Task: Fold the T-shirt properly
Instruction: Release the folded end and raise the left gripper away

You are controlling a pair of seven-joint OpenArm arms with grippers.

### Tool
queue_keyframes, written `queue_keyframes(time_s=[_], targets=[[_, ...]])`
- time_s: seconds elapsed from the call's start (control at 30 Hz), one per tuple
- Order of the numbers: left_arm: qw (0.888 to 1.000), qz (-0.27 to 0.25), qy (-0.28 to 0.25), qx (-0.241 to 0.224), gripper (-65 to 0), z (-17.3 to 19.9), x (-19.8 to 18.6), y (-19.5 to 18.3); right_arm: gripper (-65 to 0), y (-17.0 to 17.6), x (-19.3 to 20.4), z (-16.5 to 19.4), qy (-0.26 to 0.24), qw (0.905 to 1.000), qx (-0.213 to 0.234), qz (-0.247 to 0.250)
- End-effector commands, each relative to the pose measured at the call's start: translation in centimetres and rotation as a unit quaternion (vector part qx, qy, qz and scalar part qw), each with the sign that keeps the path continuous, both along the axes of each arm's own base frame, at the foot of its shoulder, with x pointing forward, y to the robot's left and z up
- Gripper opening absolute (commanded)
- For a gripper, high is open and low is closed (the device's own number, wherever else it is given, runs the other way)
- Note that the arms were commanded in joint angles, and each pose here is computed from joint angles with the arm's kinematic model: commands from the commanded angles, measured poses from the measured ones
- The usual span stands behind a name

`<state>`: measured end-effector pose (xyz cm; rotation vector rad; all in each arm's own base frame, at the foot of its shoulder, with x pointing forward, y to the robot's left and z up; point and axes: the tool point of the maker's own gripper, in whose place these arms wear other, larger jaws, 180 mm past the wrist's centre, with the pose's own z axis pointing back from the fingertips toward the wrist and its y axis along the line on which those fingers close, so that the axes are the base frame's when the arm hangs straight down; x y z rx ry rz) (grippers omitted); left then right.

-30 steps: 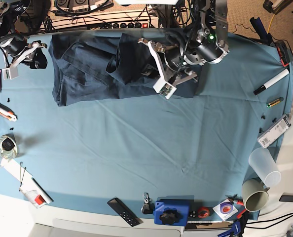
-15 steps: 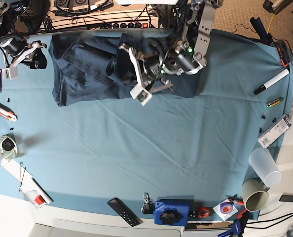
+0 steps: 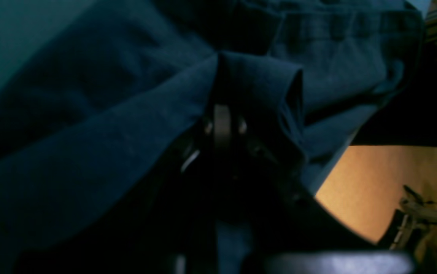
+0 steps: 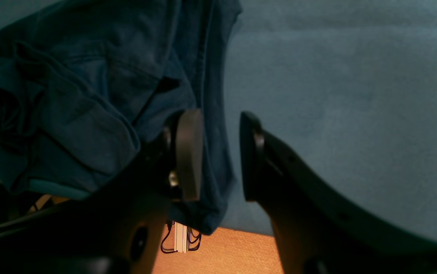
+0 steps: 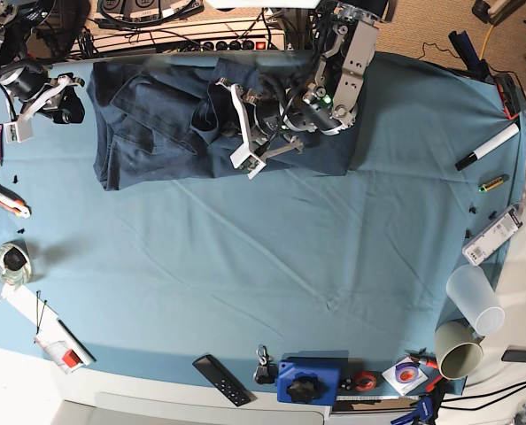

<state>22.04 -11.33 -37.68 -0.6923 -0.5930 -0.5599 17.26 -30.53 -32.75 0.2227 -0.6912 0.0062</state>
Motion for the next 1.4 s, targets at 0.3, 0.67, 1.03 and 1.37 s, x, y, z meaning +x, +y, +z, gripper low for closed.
queue_keyframes(time_s=[0.3,0.67,1.03,1.37], targets=[[0.999,-0.038,0.011,0.015,-65.0,3.3,2.8,-0.2,-47.5,-0.3,1.0,1.5,-0.031,0.9995,-0.007,0.005],[0.996,0.062,-0.008,0.057,-65.0,4.3,4.6,7.1,-47.5,0.7,2.3,4.0,-0.079,0.9959,0.030,0.031],[0.994,0.106,0.000,0.006,-65.0,4.6,3.1,12.9,-45.9,0.2,2.1,3.7,-0.067,0.9972,0.015,0.030],[0.995,0.100,0.028,0.009,-65.0,3.5,1.4,12.8,-29.8,-0.3,2.2,3.1,-0.057,0.9982,0.005,0.021]])
